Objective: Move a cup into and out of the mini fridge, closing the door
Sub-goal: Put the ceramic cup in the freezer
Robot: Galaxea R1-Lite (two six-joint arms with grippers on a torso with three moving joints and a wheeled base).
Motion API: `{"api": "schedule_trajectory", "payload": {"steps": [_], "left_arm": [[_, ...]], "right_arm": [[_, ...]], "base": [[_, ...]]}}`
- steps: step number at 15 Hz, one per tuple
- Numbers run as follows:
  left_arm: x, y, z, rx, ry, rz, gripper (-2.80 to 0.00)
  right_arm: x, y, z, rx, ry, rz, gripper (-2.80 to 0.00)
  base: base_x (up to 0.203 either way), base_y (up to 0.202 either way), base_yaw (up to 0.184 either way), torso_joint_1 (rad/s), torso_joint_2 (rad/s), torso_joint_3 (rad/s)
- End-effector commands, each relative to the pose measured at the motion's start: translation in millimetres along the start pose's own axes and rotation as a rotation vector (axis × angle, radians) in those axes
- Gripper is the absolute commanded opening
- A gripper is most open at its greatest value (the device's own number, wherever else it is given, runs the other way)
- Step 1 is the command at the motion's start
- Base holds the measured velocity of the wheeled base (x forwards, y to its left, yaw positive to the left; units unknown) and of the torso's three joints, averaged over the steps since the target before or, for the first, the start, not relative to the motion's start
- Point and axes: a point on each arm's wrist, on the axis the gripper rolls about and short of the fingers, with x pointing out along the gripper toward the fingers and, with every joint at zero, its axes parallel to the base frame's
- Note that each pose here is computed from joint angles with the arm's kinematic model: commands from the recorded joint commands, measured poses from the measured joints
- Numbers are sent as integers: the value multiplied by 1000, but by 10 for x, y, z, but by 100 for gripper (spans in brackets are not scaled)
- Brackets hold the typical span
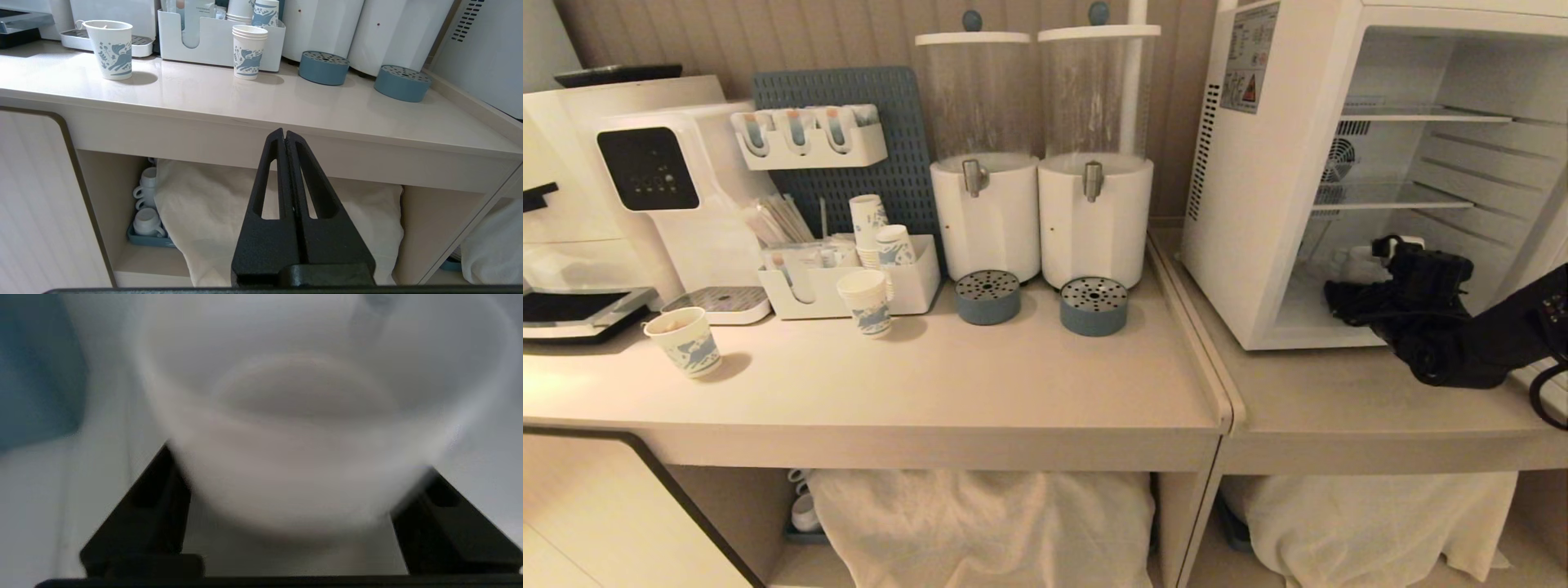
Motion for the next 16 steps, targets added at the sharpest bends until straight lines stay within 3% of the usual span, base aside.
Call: {"api": "schedule_trajectory", "payload": {"steps": [1,6,10,16], "left_arm": [[14,18,-112,-1,33,5,-280],[14,18,-112,-1,33,5,-280],[14,18,-112,-1,33,5,-280],[14,18,-112,-2,33,5,-280]], "right_arm": [[4,-4,26,2,-22,-4,0],[-45,-13,63,6,-27,-5,0],[-364,-64,374,19,-63,4,0],[-1494,-231,897,28,-139,51,0]], "base": [[0,0,0,0,0,0],[0,0,0,0,0,0],[0,0,0,0,0,0],[0,0,0,0,0,0]]}}
